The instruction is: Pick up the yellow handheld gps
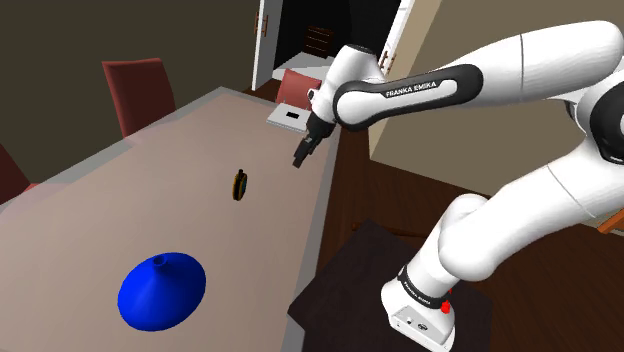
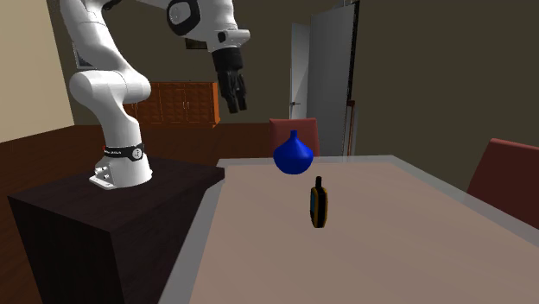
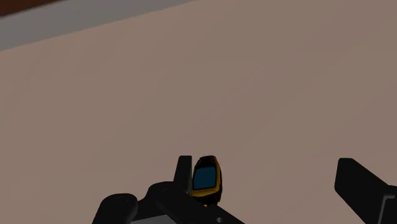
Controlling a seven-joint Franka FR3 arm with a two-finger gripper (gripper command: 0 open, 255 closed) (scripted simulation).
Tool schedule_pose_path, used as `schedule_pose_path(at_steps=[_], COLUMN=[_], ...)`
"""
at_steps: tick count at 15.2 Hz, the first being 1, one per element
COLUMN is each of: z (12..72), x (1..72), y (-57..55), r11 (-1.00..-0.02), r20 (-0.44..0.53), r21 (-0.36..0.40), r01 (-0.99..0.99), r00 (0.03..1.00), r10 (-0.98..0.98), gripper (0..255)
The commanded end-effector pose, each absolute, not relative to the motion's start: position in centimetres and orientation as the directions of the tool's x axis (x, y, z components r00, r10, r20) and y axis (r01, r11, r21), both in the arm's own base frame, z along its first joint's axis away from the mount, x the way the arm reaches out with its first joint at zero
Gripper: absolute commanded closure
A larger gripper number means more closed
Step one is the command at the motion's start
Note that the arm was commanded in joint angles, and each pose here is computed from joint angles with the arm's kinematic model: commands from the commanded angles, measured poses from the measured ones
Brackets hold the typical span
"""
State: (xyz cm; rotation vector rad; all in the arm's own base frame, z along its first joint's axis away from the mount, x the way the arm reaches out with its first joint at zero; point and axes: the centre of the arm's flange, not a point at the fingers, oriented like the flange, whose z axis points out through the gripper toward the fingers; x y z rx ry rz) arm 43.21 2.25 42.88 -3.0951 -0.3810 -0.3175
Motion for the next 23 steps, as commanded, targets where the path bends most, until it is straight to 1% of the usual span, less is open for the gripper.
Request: schedule_pose_path(at_steps=[1,21,23], z=[41.2,25.9,25.3], x=[45.0,63.9,64.0], y=[3.0,7.8,7.9], r11=[-0.965,-0.870,-0.869], r20=[0.220,0.331,0.332], r21=[0.042,0.286,0.287], r01=[0.260,0.402,0.402], r00=[0.940,0.810,0.810], r10=[0.263,0.483,0.484], gripper=[0,0,0])
